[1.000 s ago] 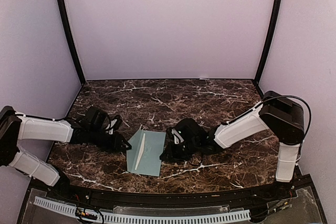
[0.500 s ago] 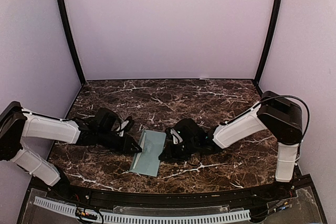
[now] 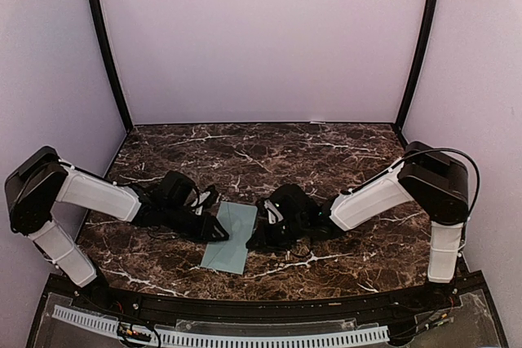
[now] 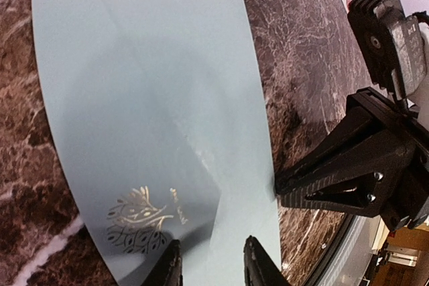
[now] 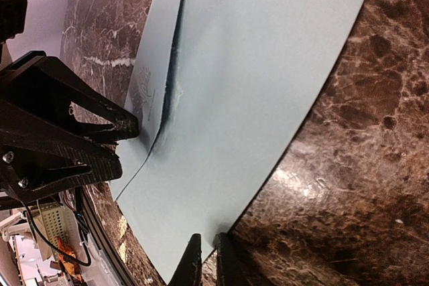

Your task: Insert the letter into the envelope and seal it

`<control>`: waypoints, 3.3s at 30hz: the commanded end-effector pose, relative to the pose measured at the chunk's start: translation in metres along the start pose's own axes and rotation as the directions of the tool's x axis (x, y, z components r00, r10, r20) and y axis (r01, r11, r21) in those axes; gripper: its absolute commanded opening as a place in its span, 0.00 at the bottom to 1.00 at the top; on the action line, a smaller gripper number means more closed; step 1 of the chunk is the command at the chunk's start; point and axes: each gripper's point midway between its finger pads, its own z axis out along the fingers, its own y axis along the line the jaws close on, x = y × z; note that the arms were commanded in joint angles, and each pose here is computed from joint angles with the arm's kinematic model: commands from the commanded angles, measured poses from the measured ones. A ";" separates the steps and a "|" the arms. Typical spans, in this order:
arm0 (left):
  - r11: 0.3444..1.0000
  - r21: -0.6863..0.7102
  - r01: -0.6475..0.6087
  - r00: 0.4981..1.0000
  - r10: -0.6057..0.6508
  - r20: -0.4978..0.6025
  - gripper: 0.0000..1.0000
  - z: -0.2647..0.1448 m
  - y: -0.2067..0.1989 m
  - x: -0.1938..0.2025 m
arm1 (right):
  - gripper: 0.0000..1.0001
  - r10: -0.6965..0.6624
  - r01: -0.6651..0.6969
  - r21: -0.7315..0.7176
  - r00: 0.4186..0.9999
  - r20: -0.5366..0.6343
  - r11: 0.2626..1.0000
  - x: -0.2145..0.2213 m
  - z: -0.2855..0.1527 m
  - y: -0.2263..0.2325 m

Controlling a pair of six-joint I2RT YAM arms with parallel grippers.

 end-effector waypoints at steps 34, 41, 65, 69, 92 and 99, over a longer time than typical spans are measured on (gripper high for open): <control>1.000 0.006 -0.021 0.993 0.020 0.115 0.42 -0.013 -0.024 -0.038 | 0.52 -0.160 0.107 0.238 0.963 0.217 0.965 -0.054 -0.106 0.007; 0.993 -0.034 -0.115 0.972 0.120 0.204 0.70 -0.061 -0.044 -0.086 | 0.69 -0.148 -0.027 0.494 0.938 0.313 0.869 -0.082 -0.193 -0.089; 0.976 -0.179 -0.126 0.945 0.173 0.278 0.78 -0.097 0.007 -0.134 | 0.73 0.017 -0.168 0.507 0.957 0.289 0.845 -0.082 -0.224 -0.219; 0.975 -0.180 -0.127 0.947 0.173 0.271 0.78 -0.095 0.009 -0.133 | 0.73 0.033 -0.171 0.504 0.962 0.272 0.847 -0.075 -0.217 -0.225; 0.987 -0.043 -0.158 0.951 0.164 0.263 0.77 -0.086 -0.024 -0.121 | 0.64 0.024 -0.025 0.295 1.000 0.009 0.955 -0.005 -0.122 -0.139; 0.982 0.070 -0.178 0.957 0.156 0.244 0.77 -0.050 -0.069 -0.105 | 0.62 -0.009 -0.002 0.318 0.999 0.035 0.948 -0.014 -0.114 -0.113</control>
